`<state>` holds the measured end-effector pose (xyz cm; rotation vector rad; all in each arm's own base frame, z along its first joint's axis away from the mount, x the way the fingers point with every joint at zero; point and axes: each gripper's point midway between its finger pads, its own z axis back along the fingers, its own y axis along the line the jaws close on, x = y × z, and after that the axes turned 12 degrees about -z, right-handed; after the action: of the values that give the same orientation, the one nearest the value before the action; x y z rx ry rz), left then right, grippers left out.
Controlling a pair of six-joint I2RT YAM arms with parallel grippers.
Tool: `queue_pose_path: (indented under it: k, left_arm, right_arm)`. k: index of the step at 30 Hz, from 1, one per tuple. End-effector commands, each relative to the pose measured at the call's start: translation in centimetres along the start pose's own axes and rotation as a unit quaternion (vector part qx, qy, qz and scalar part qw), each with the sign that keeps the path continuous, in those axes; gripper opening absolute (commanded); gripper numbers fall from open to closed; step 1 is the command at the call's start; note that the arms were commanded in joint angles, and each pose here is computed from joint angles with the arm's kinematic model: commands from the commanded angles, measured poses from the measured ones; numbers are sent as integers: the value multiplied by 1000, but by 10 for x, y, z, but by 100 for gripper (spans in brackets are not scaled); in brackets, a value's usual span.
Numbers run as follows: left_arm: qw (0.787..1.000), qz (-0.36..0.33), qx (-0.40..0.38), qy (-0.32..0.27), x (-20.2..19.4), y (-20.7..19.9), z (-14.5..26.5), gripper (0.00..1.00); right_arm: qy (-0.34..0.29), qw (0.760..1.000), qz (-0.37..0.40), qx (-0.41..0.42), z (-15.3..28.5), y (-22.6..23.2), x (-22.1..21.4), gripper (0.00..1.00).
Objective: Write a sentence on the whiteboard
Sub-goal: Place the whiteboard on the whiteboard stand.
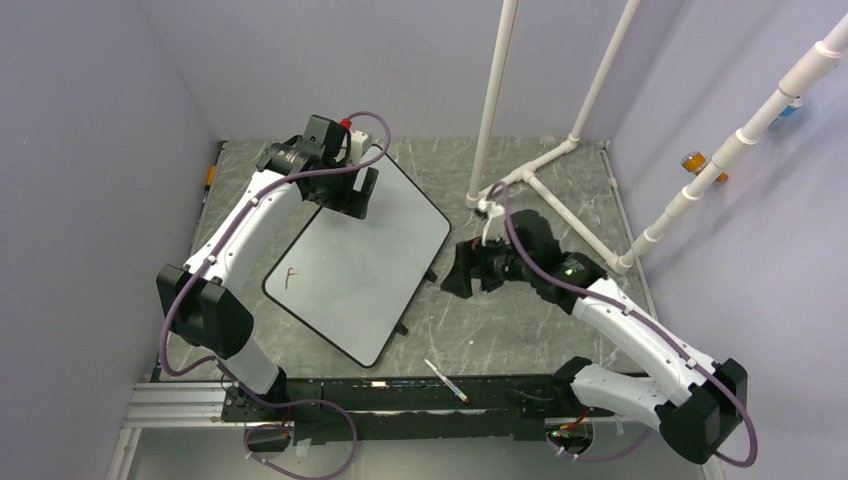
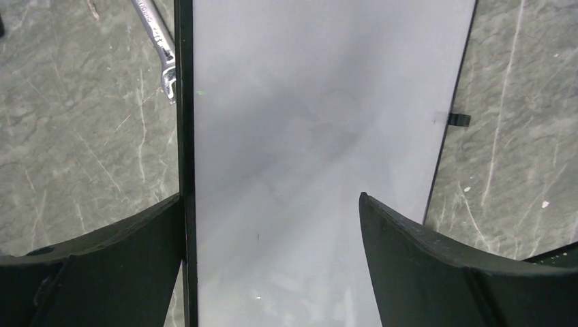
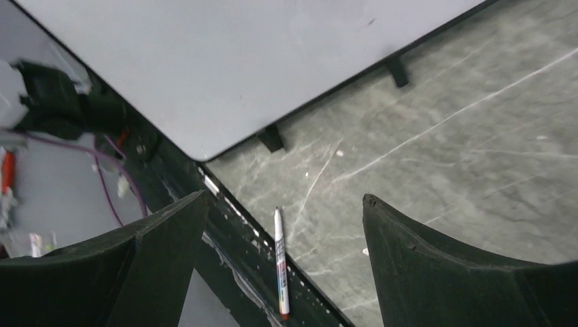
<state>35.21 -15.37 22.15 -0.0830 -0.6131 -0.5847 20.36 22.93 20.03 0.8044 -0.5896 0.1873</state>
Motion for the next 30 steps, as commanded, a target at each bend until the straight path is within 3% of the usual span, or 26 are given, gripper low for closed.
queue_pose_path:
  k: [1, 18, 30]
  left_arm:
    - [999, -10, 11, -32, 11, 0, 6, 95]
    - [998, -16, 39, -36, 4, 9, 11, 96]
    - [998, -15, 55, -41, 3, 15, 15, 99]
  right_arm:
    - [30, 998, 35, -50, -20, -11, -34, 83]
    - [158, 980, 40, -115, -48, -26, -163, 60]
    - [189, 969, 68, -145, -58, -28, -202, 53]
